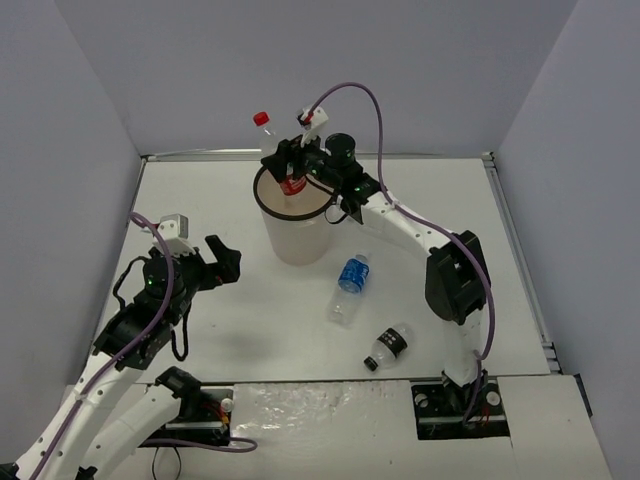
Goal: Put the plastic bottles in the bin
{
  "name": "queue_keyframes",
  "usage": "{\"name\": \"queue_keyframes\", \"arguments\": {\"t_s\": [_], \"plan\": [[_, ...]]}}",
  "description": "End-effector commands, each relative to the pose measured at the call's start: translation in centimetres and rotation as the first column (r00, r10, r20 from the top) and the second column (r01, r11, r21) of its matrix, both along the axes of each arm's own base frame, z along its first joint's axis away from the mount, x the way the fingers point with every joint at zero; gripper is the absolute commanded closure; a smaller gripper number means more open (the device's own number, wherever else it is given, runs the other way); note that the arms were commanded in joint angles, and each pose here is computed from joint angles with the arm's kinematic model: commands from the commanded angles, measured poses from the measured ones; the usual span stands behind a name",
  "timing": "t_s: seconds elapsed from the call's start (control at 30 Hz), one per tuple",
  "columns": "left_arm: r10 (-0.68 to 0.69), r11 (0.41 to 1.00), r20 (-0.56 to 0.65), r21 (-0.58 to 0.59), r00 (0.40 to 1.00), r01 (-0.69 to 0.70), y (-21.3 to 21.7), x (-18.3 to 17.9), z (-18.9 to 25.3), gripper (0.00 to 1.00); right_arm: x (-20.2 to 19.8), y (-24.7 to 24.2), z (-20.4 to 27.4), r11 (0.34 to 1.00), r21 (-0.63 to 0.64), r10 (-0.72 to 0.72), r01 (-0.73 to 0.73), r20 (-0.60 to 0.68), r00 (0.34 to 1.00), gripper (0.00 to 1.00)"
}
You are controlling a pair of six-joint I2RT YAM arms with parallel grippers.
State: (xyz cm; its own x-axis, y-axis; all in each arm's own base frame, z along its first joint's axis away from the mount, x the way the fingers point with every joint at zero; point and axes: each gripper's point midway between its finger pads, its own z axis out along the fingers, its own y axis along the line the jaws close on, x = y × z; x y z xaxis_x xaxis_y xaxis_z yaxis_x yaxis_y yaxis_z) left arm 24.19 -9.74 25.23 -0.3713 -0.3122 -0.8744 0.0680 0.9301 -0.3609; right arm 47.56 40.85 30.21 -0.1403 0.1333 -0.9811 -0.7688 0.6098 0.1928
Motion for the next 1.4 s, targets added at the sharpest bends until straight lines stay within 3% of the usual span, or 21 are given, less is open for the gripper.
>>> {"name": "queue_keyframes", "arguments": {"t_s": [0.0,0.17,0.27,0.37,0.47,0.6,0.7,0.8,0.9,1.03,1.17,1.37], "plan": [[-0.009,0.999,0.022,-0.035,1.0,0.009,-0.7,0.8,1.1,0.03,-1.8,-2.2,8.3,0.998,0.063,-0.029,0.019,0.164,0.986,0.23],[0.0,0.999,0.01,-0.054,1.0,0.0,-0.9,1.0,0.8,0.03,-3.0,-4.1,9.6,0.994,0.085,-0.076,0.063,0.161,0.984,0.02],[0.01,0.996,0.002,-0.084,1.0,-0.01,-1.3,1.5,0.7,0.03,-4.1,-5.5,10.7,0.992,0.082,-0.109,0.096,0.173,0.979,0.0],[-0.081,0.99,-0.001,-0.115,0.997,0.081,-3.4,1.8,0.8,0.03,-4.6,-8.6,13.1,0.969,0.111,-0.234,0.221,0.13,0.963,0.0],[-0.145,0.981,-0.005,-0.134,0.989,0.143,-5.0,2.1,1.2,0.03,-5.0,-13.9,16.1,0.89,0.169,-0.438,0.423,0.064,0.897,0.0],[-0.231,0.967,-0.016,-0.113,0.973,0.227,-7.4,1.9,1.1,0.03,-7.3,-22.9,16.6,0.712,0.185,-0.68,0.678,-0.057,0.731,0.0],[-0.279,0.959,-0.03,-0.06,0.96,0.277,-9.8,1.6,0.5,0.03,-9.1,-28.6,11.2,0.554,0.093,-0.819,0.828,-0.121,0.561,0.0],[-0.414,0.91,-0.027,-0.005,0.91,0.414,-14.4,-0.3,0.6,0.03,-12.6,-35.1,8.4,0.388,0.069,-0.901,0.919,-0.18,0.394,0.0],[-0.517,0.85,-0.066,0.075,0.854,0.521,-18.4,-1.3,-0.9,0.03,-15.2,-38.6,4.0,0.318,-0.025,-0.93,0.948,-0.204,0.306,0.0],[-0.519,0.837,-0.089,0.149,0.85,0.526,-22.1,-1.6,-1.7,0.03,-18.1,-41.2,-0.6,0.224,-0.113,-0.951,0.968,-0.241,0.192,0.0],[-0.475,0.837,-0.187,0.206,0.86,0.507,-24.8,0.0,-5.4,0.03,-19.5,-42.0,-2.6,0.198,-0.141,-0.953,0.97,-0.257,0.158,0.0],[-0.468,0.794,-0.247,0.303,0.848,0.527,-28.6,2.5,-9.5,0.03,-20.4,-42.0,-3.2,0.238,-0.179,-0.953,0.955,-0.233,0.194,0.0]]}}
